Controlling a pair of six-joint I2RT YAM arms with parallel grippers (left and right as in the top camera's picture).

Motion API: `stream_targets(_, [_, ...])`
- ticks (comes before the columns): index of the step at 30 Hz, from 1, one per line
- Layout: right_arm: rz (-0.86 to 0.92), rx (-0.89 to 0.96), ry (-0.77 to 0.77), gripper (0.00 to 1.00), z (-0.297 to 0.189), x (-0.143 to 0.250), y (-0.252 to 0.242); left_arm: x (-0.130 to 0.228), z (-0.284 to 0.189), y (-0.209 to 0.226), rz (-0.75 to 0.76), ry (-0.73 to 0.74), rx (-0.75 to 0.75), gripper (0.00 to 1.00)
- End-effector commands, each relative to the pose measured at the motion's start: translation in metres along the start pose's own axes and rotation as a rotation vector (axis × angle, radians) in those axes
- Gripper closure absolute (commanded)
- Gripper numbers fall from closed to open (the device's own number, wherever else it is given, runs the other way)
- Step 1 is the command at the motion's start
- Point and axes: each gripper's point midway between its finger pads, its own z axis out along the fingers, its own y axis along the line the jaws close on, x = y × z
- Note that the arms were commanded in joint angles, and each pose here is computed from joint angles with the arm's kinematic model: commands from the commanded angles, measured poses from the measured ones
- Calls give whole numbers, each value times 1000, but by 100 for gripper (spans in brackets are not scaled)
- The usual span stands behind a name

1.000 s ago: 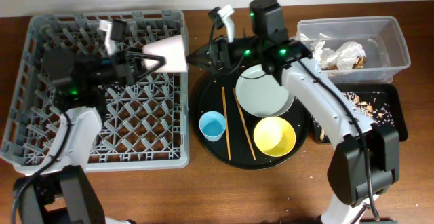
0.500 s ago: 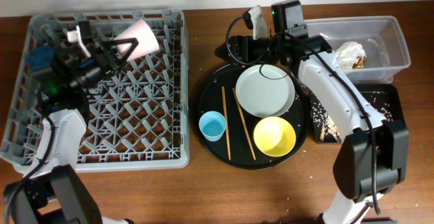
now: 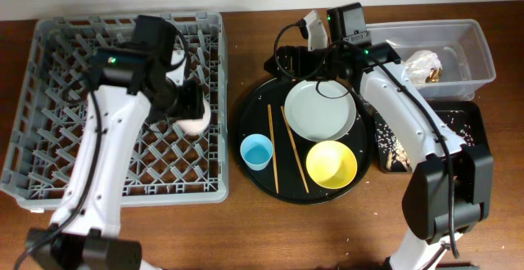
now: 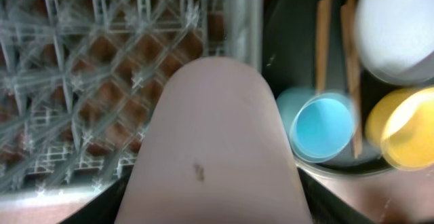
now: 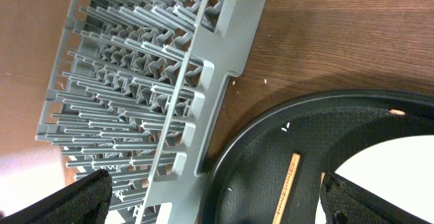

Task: Sort waste into correct bins and load items into the dishwasher rack
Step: 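Place the pink cup upside down in the dish rack with left gripper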

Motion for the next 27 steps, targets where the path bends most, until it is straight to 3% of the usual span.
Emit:
stream_targets(1, [-13,19,-4,2,1,-2,-2,21,20,12,8,149,-76,52])
stream_targets(13, [0,24,15,2,1,3,-3,56,111,14,16,244,-49,52])
stream_targets(14, [3,26,19,2,1,4,-3,58,115,15,16,242,-50,47])
stream_targets(16, [15,31,47,1,2,12,-3,52,117,13,18,217,-45,18])
stream_targets(20, [51,101,167,16,3,45,-10,18,96,3,25,113,-13,15])
stream_targets(23, [72,218,314,30,4,89,-11,-33,54,-6,17,-58,42,15])
stream_targets(27, [-34,384,415,44,12,128,0,-60,35,4,-57,-142,182,14])
